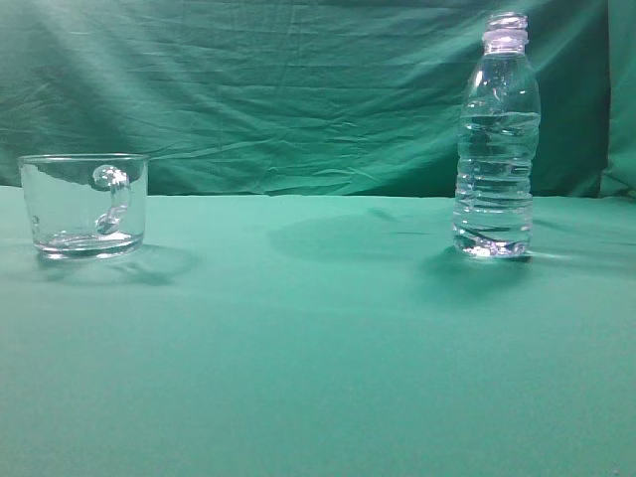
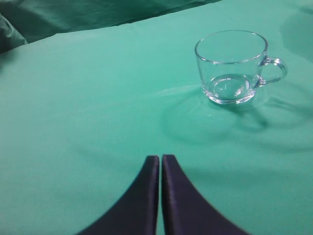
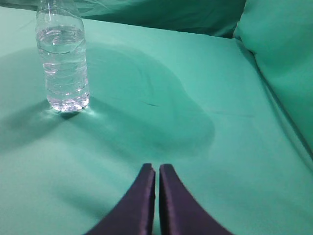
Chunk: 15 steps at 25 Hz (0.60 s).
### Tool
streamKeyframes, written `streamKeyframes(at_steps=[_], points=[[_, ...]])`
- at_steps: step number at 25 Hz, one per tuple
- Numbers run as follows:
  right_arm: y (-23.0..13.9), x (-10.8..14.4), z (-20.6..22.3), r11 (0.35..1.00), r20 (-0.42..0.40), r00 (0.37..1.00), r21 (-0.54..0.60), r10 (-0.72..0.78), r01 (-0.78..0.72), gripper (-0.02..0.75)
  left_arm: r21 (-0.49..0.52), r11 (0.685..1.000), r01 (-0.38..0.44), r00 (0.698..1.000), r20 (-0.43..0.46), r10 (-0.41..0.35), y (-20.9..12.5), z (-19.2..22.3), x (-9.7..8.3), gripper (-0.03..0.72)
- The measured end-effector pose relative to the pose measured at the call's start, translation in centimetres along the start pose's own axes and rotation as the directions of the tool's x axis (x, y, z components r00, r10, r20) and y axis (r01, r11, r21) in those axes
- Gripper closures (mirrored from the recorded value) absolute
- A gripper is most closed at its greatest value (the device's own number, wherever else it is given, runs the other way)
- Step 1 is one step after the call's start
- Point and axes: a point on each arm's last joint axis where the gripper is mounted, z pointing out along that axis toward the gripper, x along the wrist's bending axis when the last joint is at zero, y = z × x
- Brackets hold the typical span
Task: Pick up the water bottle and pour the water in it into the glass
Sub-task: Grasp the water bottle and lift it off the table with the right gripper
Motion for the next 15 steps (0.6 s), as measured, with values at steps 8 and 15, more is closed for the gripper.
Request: streamKeyframes(at_steps=[8,15], points=[[0.0,0.0,0.0,1.0,0.0,1.0,0.0,0.0,0.0,0.738,0.0,1.0,0.0,1.0,0.0,0.0,0.0,0.0,0.0,0.688],[0.0,0.0,0.0,1.0,0.0,1.0,0.0,0.0,0.0,0.738,0.0,1.0,0.0,1.0,0.0,0.0,0.0,0.0,0.0,0.688]])
